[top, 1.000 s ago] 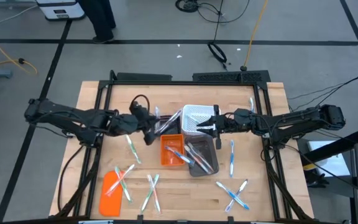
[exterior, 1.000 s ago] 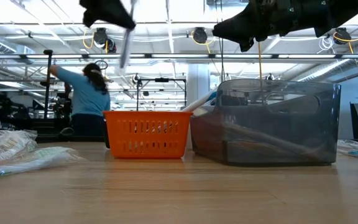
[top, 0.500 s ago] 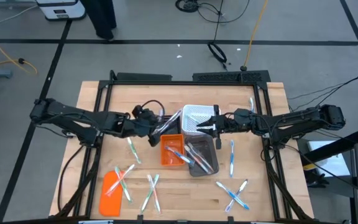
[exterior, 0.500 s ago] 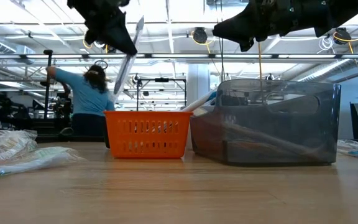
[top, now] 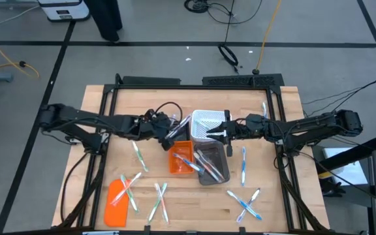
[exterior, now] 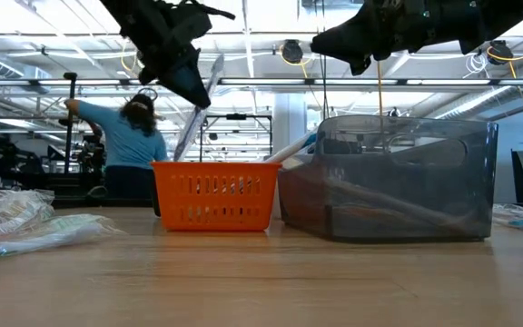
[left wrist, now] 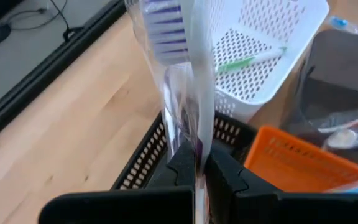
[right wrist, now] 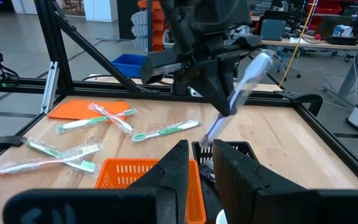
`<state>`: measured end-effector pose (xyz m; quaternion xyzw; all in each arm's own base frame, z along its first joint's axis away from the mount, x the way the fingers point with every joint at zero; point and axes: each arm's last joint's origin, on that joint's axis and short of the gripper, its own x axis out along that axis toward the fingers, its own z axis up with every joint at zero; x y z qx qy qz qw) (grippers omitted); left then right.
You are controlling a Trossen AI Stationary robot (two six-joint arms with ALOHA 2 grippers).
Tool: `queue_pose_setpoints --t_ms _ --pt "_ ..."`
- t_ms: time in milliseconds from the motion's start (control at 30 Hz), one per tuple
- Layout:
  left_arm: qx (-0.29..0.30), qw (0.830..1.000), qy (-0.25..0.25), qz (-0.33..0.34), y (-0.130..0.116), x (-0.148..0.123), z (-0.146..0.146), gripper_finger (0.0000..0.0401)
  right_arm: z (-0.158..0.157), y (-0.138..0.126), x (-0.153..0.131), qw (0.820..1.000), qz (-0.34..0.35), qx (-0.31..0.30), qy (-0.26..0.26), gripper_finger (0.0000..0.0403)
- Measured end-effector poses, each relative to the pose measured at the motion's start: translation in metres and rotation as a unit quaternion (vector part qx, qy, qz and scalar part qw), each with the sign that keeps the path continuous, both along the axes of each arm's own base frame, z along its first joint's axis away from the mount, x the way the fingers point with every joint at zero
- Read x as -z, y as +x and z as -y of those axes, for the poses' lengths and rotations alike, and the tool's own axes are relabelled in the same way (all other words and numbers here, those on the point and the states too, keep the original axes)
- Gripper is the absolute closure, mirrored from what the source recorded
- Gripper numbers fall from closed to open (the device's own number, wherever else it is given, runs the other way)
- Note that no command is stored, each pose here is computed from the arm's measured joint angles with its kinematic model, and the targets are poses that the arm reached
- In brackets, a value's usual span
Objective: Pick & Place Toothbrushes
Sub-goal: Put the violet toothbrush into the black bin, then put the green toothbrush into the white bin
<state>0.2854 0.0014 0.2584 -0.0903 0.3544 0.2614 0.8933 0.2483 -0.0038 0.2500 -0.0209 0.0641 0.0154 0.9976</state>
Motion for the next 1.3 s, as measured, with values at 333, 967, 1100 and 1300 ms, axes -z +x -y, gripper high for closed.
queue_pose_setpoints --t_ms 333,967,1100,1300 --pt "0.001 0.999 -0.02 -0.035 0.01 0.018 -0.016 0.0397 0.0 0.0 0.0 1.0 -0.002 0.0 0.0 0.0339" --pt "0.008 0.997 -0.036 -0.066 0.022 0.04 -0.027 0.0339 0.0 0.0 0.001 1.0 -0.004 0.002 0.0 0.0339" --pt "0.014 0.997 -0.029 -0.068 0.022 0.039 -0.028 0.0306 0.0 0.0 0.001 1.0 -0.004 0.002 0.0 0.0339" --pt "0.015 0.997 -0.028 -0.067 0.022 0.039 -0.028 0.0274 0.0 0.0 0.001 1.0 -0.004 0.002 0.0 0.0339"
